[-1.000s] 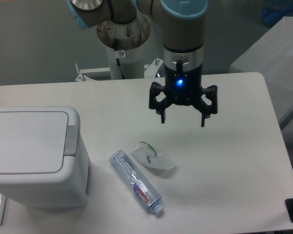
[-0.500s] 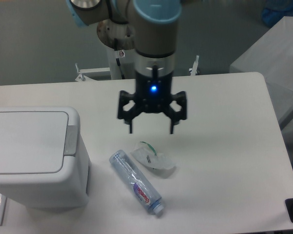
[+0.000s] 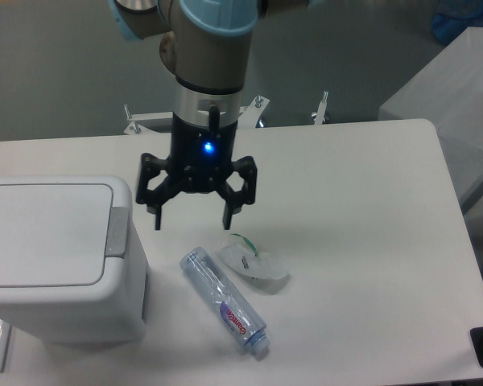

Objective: Open the trash can
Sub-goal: 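Move the open gripper toward the white trash can lid, then lower the gripper finger onto the lid edge and flip it open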

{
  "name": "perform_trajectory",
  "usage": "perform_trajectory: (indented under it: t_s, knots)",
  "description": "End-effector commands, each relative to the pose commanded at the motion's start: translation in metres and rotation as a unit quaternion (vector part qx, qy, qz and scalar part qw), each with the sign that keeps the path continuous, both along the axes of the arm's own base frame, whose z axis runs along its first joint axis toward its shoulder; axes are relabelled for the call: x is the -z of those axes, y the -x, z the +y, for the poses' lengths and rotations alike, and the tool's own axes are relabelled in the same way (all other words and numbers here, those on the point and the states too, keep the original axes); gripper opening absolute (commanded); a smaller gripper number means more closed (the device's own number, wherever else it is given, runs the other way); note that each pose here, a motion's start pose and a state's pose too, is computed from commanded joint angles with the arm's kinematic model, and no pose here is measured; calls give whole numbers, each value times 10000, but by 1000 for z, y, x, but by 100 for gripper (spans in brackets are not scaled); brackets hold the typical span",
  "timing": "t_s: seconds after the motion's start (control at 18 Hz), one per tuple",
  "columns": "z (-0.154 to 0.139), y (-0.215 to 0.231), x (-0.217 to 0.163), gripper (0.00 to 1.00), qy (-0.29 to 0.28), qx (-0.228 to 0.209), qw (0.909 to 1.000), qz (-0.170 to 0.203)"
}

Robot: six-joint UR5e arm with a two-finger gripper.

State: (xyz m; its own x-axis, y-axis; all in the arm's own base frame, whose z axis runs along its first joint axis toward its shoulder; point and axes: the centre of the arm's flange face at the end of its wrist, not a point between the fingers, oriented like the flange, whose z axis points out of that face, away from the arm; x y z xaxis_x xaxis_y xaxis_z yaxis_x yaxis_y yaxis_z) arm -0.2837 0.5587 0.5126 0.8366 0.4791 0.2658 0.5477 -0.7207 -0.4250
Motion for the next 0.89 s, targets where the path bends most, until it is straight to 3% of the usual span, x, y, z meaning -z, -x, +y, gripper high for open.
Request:
perform_trajectory:
  t_s: [0.89]
  knots:
    - [12, -14, 24, 100, 175, 111, 9997, -145]
